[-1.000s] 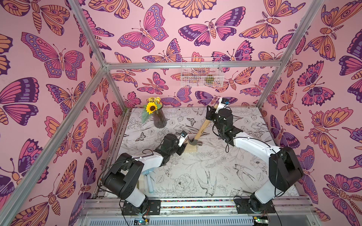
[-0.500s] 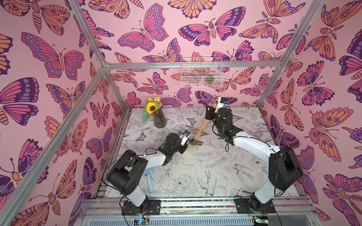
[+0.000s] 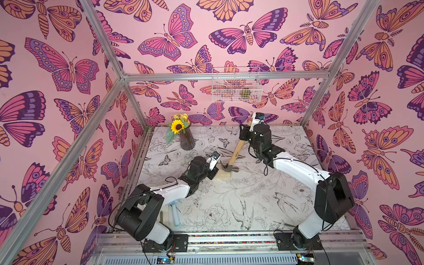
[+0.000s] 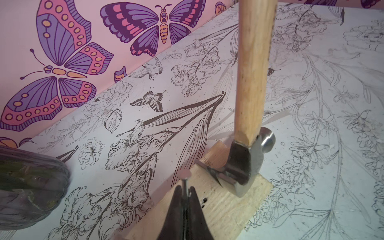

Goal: Use a claw hammer to pull out a nail
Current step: Pick up the nail with the hammer, then place the nail at the center of the board.

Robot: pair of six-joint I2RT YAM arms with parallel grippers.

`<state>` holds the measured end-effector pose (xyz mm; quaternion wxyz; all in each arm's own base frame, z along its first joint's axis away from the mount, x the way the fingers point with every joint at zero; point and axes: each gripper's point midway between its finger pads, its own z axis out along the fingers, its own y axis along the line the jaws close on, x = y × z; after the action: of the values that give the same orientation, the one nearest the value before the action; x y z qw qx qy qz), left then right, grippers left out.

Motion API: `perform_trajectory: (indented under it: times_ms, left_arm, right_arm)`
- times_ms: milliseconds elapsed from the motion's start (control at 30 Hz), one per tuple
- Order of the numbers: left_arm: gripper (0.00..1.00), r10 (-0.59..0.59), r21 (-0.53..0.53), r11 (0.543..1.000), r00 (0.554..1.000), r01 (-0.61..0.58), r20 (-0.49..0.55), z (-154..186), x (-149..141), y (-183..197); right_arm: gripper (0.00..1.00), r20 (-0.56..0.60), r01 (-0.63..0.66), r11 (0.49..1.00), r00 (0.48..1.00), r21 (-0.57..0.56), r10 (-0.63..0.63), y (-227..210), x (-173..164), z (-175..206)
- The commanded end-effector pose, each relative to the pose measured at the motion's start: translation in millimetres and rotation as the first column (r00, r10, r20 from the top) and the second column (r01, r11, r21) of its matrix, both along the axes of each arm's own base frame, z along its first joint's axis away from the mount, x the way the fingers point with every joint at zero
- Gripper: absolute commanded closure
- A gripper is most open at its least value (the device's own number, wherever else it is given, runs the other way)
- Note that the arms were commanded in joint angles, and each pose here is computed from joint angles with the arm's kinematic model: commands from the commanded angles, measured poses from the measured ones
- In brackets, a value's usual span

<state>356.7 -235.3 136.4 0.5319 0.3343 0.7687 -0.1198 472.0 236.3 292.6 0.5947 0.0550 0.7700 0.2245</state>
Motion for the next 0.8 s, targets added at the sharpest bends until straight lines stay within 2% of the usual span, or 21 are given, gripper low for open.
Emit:
perform_trajectory:
  times_ms: [0,133,200,267,400,533,600,700,767]
  left_arm:
    - [1.00,0.083,-0.083,0.992,0.988,-0.094,-0.131,-3.9,-15.5,15.2]
    - [1.00,0.108,-0.240,0.950,0.930,-0.201,-0.351,-17.9,-49.0,18.3]
    - [1.00,0.130,-0.307,0.906,0.882,-0.291,-0.453,-28.3,-67.2,25.0]
    - [1.00,0.139,-0.319,0.878,0.828,-0.357,-0.543,-47.7,-84.4,28.8]
    - [1.00,0.154,-0.236,0.883,0.723,-0.407,-0.673,-84.9,-115.9,24.3]
    - [1.00,0.187,-0.158,0.872,0.614,-0.463,-0.766,-118.3,-132.6,26.0]
    - [1.00,0.212,-0.129,0.864,0.584,-0.487,-0.783,-127.5,-133.9,28.5]
    - [1.00,0.235,-0.100,0.863,0.570,-0.494,-0.787,-134.4,-129.9,27.6]
    - [0.93,0.237,-0.093,0.866,0.566,-0.492,-0.790,-136.4,-128.1,25.5]
  right_arm:
    - [1.00,0.006,-0.031,0.999,0.999,-0.035,0.032,6.9,-2.4,9.5]
    - [1.00,0.010,-0.033,0.998,0.999,-0.051,0.033,14.9,-3.2,15.9]
    - [1.00,0.035,-0.030,0.995,0.999,-0.093,0.033,23.1,-7.2,24.3]
    - [1.00,0.061,-0.025,0.990,0.998,-0.140,0.033,32.7,-12.1,33.3]
    - [1.00,0.090,-0.033,0.980,0.995,-0.196,0.052,52.4,-17.7,44.8]
    - [1.00,0.104,-0.033,0.967,0.993,-0.251,0.060,69.4,-21.2,47.5]
    - [1.00,0.109,-0.031,0.963,0.992,-0.268,0.062,75.9,-23.2,48.9]
    - [1.00,0.113,-0.036,0.963,0.991,-0.268,0.069,80.5,-25.2,51.6]
    - [1.00,0.114,-0.038,0.963,0.991,-0.268,0.071,81.7,-26.6,53.8]
